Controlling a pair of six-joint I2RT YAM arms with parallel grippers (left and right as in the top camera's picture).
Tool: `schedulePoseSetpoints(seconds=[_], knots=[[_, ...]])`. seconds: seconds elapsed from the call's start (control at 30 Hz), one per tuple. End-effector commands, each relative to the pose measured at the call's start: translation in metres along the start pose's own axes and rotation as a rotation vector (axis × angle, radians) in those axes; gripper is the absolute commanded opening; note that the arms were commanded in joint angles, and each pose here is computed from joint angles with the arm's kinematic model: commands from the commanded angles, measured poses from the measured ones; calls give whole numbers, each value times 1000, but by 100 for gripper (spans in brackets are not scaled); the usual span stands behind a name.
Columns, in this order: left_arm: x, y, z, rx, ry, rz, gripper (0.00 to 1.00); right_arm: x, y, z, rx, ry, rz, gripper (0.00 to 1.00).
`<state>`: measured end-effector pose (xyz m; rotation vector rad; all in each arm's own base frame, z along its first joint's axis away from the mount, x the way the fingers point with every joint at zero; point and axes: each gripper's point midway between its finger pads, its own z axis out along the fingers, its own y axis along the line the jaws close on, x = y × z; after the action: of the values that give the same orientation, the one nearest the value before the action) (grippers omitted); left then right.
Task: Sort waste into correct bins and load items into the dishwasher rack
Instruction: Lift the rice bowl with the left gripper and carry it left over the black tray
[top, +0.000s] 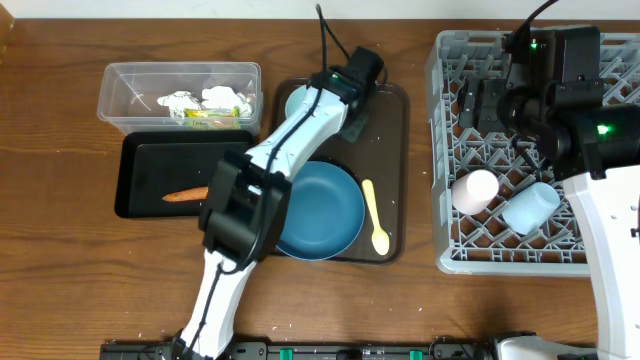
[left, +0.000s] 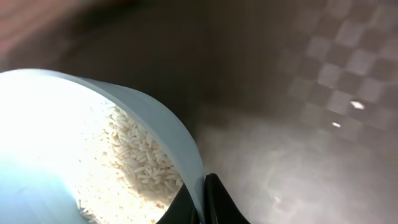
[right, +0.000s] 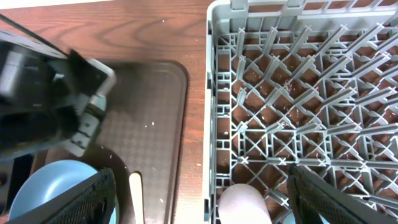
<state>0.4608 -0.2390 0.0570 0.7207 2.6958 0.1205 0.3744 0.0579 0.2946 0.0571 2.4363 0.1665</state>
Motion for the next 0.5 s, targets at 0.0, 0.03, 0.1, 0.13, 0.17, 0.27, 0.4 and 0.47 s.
schedulePoseSetpoints(seconds=[0.0, 0.03, 0.1, 0.13, 0.17, 0.27, 0.4, 0.47], knots=[[-10, 15, -60, -12, -79, -89, 6, 3, 0, 3, 7, 13, -21, 86], [-7, 17, -69, -12, -75, -107, 6, 3, 0, 3, 8, 14, -22, 86], [3, 22, -88, -6, -57, -143, 6, 4, 0, 3, 8, 18, -22, 86], [8, 24, -95, 3, -45, -154, 6, 4, 0, 3, 8, 18, -22, 86], [14, 27, -102, 8, -30, -171, 6, 4, 0, 3, 8, 19, -22, 86], [36, 38, -119, 34, 32, -227, 6, 4, 0, 3, 8, 19, -22, 86], [65, 55, -131, 107, 129, -298, 6, 5, -1, 3, 8, 21, -22, 86], [79, 69, -132, 131, 176, -350, 6, 5, -1, 3, 9, 22, -25, 86]])
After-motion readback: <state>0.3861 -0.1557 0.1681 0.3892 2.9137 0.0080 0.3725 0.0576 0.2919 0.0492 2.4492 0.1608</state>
